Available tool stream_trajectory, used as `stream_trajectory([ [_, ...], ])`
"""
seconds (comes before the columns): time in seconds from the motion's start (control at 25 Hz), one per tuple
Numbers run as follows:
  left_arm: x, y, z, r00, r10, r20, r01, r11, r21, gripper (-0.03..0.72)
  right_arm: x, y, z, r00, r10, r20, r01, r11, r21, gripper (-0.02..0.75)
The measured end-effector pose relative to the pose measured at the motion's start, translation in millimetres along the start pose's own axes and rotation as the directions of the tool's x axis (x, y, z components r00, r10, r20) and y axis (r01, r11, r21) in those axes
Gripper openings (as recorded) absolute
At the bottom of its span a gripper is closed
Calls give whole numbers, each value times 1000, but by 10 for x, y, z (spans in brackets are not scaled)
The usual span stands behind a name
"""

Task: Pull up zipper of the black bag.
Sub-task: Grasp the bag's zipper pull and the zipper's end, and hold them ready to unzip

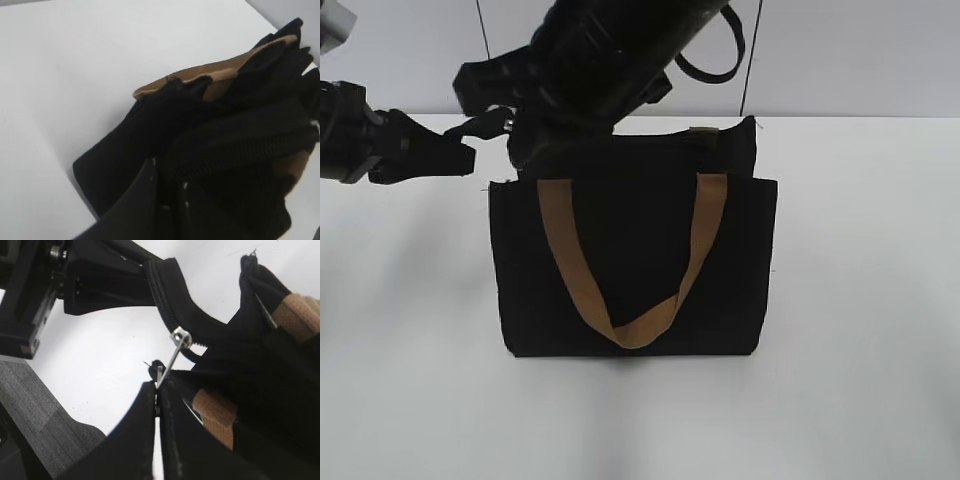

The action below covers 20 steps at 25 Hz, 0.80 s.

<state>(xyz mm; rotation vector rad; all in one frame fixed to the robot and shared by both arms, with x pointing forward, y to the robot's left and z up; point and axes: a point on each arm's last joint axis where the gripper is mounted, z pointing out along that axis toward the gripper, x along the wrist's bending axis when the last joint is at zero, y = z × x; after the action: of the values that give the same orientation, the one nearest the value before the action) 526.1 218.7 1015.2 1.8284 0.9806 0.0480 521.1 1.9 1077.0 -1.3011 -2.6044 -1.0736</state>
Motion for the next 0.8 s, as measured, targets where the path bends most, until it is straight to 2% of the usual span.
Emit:
stream_trajectory([
  [0.16,0,-35,-8,997,-80,13,80,997,9,25,-223,23,-69,1000,29,-12,-29,999,22,-15],
  [0.44,71,-34,-58,987,-159,-16,159,987,-6,25,-458,11,-149,1000,29,-9,-28,997,68,-15],
  [0.8,210,-37,-128,976,-193,-103,190,981,-36,25,-767,-63,-309,998,28,59,-39,979,200,-15],
])
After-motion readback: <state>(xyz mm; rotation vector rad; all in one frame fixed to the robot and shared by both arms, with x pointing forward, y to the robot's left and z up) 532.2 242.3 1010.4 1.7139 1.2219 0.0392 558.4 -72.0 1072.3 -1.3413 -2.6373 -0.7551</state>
